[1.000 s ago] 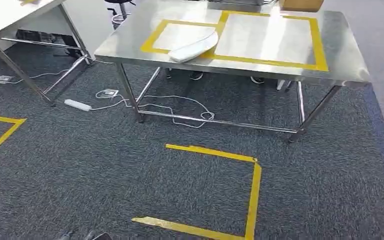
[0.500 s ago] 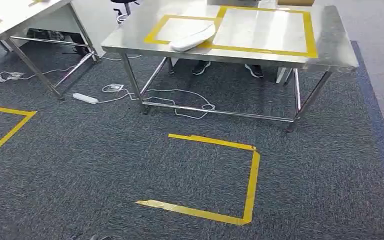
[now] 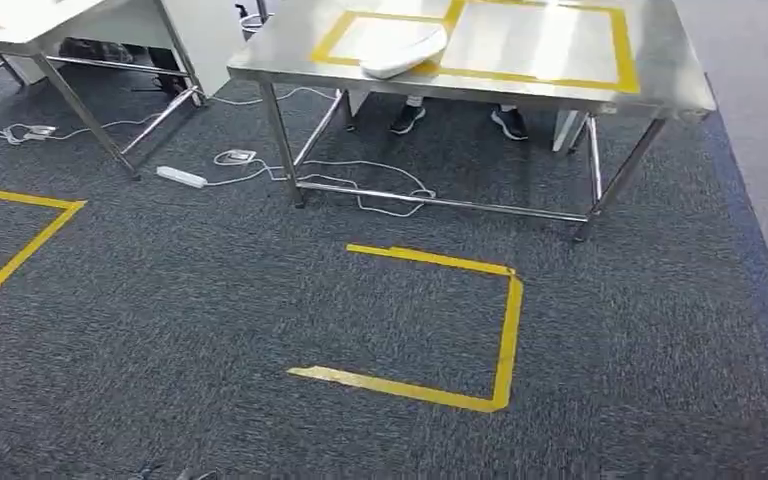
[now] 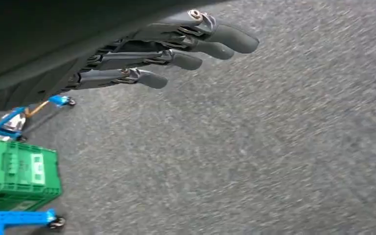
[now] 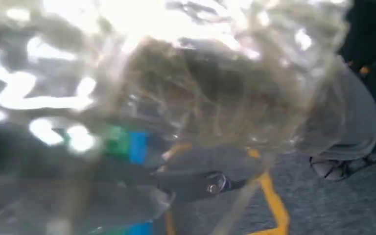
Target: Take the parts from the cabinet and place them on the table.
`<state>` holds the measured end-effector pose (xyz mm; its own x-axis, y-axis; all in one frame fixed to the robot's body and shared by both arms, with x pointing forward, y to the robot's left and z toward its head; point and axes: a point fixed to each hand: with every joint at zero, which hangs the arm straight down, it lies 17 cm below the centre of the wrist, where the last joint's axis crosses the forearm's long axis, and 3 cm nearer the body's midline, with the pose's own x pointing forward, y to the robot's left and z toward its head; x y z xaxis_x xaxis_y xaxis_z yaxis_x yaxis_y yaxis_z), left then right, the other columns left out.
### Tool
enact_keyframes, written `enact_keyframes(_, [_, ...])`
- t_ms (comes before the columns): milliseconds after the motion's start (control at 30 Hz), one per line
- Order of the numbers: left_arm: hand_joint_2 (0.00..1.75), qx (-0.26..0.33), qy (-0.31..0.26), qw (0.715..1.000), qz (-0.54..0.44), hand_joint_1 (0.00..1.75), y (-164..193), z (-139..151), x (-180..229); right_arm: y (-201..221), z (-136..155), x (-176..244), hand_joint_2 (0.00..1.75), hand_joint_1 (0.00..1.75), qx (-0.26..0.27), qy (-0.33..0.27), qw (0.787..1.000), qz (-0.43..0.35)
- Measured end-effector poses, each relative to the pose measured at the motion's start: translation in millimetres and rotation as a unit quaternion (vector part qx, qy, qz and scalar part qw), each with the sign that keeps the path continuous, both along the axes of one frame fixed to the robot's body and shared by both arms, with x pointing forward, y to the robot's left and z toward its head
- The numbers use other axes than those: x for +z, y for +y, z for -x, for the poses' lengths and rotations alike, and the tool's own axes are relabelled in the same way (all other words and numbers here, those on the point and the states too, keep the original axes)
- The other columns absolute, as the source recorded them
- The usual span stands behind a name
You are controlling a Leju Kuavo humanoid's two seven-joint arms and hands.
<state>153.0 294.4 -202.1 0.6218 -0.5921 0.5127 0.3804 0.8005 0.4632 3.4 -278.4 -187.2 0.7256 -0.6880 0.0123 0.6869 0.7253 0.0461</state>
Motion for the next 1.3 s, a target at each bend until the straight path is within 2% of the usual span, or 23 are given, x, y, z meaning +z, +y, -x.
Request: enact_keyframes(1300, [0.00, -0.003, -0.004, 1.000, 0.002, 0.00, -2.6, -4.3, -0.8, -2.6, -2.9, 0.0, 0.00, 0.00, -0.008, -0.003, 1.000, 0.003])
